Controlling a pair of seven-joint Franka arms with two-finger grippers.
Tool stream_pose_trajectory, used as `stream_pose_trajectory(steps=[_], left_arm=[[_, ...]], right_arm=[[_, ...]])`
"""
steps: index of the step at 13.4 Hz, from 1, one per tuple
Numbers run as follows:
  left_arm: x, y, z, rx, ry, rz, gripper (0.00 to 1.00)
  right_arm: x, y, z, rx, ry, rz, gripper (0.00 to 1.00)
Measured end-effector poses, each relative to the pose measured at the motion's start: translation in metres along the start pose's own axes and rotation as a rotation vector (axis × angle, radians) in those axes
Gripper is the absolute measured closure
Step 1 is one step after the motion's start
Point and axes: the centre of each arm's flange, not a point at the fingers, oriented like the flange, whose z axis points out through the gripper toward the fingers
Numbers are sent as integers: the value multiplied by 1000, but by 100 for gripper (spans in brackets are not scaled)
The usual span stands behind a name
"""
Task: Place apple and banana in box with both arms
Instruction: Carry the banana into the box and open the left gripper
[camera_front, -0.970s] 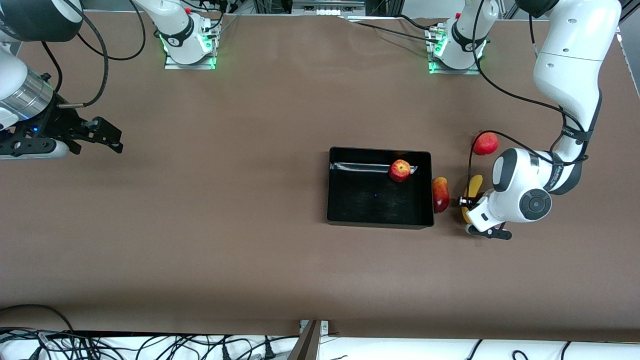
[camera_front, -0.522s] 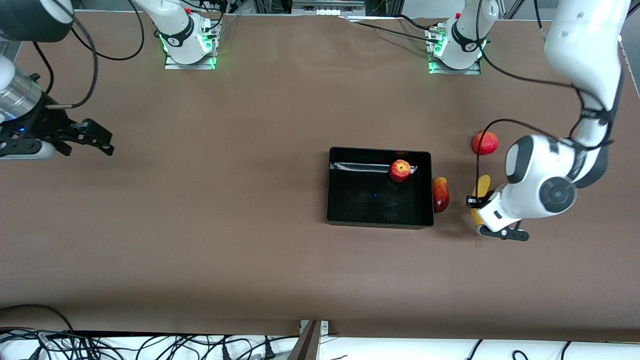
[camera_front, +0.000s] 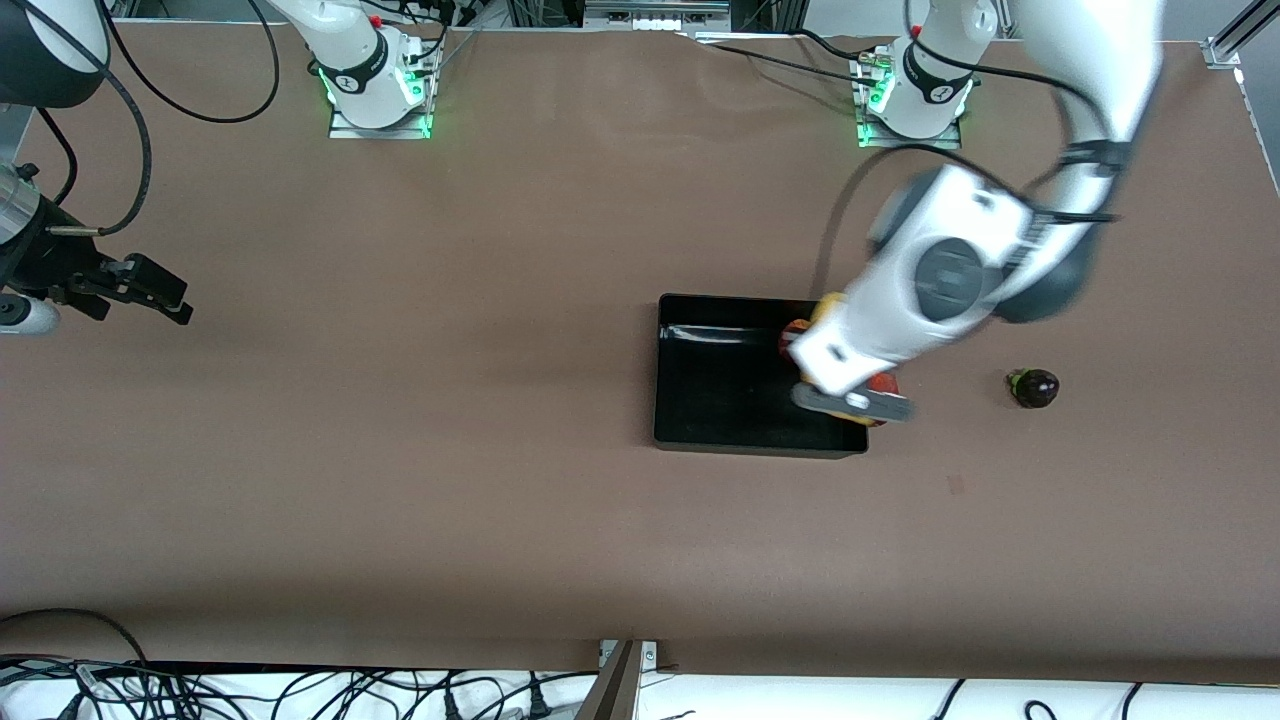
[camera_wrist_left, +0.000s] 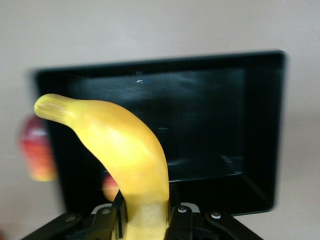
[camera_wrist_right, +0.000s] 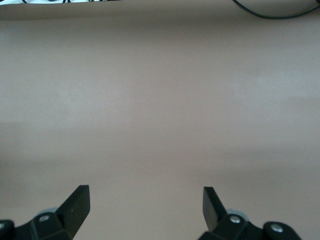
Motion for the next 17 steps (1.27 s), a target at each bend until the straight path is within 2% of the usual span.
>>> stream_pose_trajectory(steps=[2, 4, 9, 13, 14, 17], left_arm=[[-5, 32, 47, -4, -41, -13, 66], [9, 26, 87, -31, -48, -32, 66], [27, 25, 122, -96, 3, -50, 66], [23, 38, 142, -102, -9, -34, 66], [23, 36, 143, -102, -10, -37, 61], [31, 15, 120, -79, -30, -66, 30]], right_arm=[[0, -9, -1, 8, 2, -12, 0], [-2, -26, -2, 15, 3, -39, 0], [-5, -54, -2, 21, 1, -82, 0], [-7, -54, -1, 20, -12, -83, 0], [-7, -54, -1, 19, -14, -83, 0], [-7, -53, 0, 19, -16, -81, 0]])
